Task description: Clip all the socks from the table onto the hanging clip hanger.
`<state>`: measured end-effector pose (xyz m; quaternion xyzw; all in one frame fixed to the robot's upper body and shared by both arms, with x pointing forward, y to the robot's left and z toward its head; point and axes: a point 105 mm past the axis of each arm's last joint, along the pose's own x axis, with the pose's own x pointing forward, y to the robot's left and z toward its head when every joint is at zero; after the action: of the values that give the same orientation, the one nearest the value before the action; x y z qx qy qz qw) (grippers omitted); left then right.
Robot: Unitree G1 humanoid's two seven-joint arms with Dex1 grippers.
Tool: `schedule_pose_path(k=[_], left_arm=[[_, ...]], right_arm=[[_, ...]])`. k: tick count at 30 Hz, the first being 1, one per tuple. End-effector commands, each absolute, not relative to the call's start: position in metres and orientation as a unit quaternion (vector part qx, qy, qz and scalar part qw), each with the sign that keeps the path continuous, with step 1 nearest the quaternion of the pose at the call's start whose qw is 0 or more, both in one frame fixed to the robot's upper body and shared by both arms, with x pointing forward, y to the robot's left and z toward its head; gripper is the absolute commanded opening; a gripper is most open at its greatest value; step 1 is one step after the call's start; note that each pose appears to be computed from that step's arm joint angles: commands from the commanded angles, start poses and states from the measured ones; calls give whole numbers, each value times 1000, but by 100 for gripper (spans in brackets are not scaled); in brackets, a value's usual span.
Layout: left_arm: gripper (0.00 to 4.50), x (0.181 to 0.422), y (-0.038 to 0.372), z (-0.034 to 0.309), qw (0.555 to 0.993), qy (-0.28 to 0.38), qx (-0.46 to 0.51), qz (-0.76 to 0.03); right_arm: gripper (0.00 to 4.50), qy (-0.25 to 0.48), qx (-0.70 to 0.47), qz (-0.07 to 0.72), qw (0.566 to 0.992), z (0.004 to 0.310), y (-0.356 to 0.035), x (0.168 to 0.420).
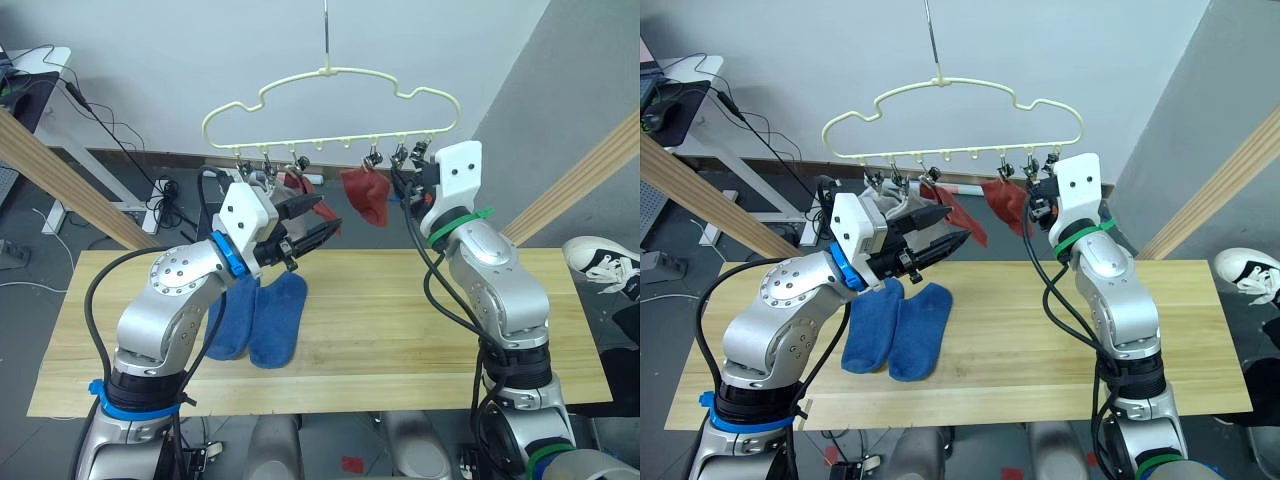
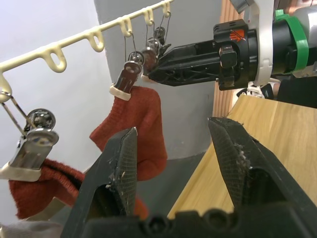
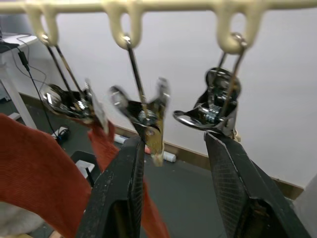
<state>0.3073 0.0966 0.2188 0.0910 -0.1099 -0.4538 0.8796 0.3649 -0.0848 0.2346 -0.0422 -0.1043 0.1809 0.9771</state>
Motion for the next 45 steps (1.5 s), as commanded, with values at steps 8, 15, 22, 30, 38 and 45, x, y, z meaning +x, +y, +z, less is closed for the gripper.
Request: schedule_pose_path(k=[8,15,22,30,38,45], left_arm=[[253,303,92,223,873,-127,95,-461],[253,303,91,222,873,-127,95,-462],[253,302,89,221,872,-126,94,-464],[253,302,87,220,871,-125,95,-466],[253,302,87,219,871,-124,97,-466],[253,302,87,219,871,-124,97,-465]], right_arm=[[196,-145,-17,207,967,260,-63,356],[196,-141,-37,187,971,259,-63,355],[196,-134,-30,161,977,256,-68,349],[196,-134,-13,157,978,256,-67,346],[196,-137,-18,168,976,257,-63,345],[196,-140,-33,189,971,257,-57,349]])
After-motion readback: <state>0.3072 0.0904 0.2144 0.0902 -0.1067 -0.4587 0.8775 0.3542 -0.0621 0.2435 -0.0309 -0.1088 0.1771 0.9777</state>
